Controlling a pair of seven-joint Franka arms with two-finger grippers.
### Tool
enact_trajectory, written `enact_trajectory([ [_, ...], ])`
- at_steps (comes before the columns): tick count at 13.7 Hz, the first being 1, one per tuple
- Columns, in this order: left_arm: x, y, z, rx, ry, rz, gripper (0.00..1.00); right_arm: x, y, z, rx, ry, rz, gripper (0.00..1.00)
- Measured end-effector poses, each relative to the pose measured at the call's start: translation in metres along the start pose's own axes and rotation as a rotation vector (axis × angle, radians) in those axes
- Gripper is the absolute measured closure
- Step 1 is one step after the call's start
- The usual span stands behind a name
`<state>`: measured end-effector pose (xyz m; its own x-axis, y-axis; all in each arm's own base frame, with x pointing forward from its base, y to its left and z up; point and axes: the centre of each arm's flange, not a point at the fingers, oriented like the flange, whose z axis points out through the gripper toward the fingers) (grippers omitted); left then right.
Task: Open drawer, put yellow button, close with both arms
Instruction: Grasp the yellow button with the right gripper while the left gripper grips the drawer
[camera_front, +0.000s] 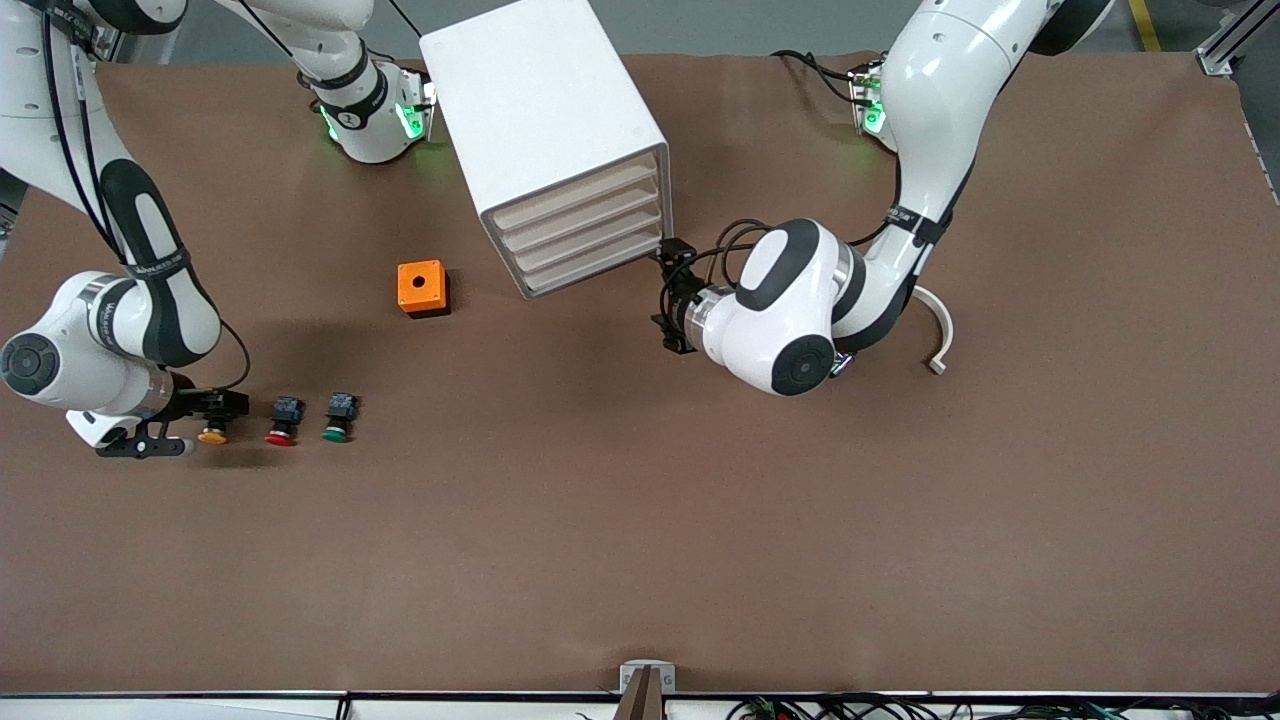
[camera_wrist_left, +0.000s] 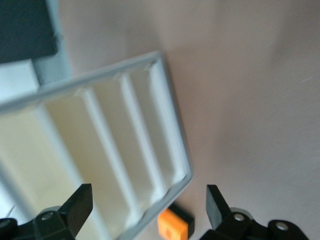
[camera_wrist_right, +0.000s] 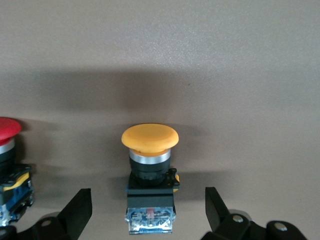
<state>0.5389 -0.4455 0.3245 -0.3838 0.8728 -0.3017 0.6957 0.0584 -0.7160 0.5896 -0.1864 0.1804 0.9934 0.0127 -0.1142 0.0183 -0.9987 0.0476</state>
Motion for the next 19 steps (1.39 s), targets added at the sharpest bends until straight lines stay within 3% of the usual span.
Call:
enact_trajectory([
  [2,-0.006,-0.005,0.002,0.063,-0.058,-0.073,0.0,-0.001,0.003,0.003,0.001,-0.002,0.005,0.0],
  [3,-0.008,-0.007,0.005,0.092,-0.075,-0.1,0.0,-0.001,0.004,0.003,0.002,-0.003,0.007,0.07],
  [4,-0.01,-0.009,0.01,0.125,-0.091,-0.117,0.0,-0.002,0.004,0.003,0.002,-0.003,0.008,0.08],
  [6,-0.017,-0.014,0.033,0.184,-0.098,-0.132,0.0,-0.002,0.005,0.003,0.002,-0.003,0.008,0.28],
  [8,-0.021,-0.014,0.063,0.223,-0.077,-0.143,0.17,-0.002,0.004,0.003,0.002,-0.003,0.008,0.52],
  [9,-0.022,-0.013,0.076,0.239,-0.067,-0.148,0.17,-0.002,0.004,0.003,0.002,-0.003,0.006,0.52],
  [10,-0.022,-0.013,0.087,0.251,-0.057,-0.157,0.18,-0.001,0.004,0.003,0.002,-0.002,0.001,0.59],
  [13,-0.022,-0.012,0.106,0.269,-0.032,-0.209,0.19,-0.001,0.003,0.003,0.003,0.0,-0.033,0.59],
  [17,-0.031,-0.027,0.124,0.289,-0.006,-0.244,0.31,0.008,0.002,-0.02,-0.008,0.045,-0.046,0.59],
  [18,-0.034,-0.031,0.127,0.3,-0.01,-0.253,0.4,0.01,0.002,-0.033,-0.013,0.062,-0.05,0.59],
  [19,-0.037,-0.034,0.128,0.308,-0.014,-0.26,0.43,0.011,-0.003,-0.054,-0.015,0.07,-0.058,0.59],
])
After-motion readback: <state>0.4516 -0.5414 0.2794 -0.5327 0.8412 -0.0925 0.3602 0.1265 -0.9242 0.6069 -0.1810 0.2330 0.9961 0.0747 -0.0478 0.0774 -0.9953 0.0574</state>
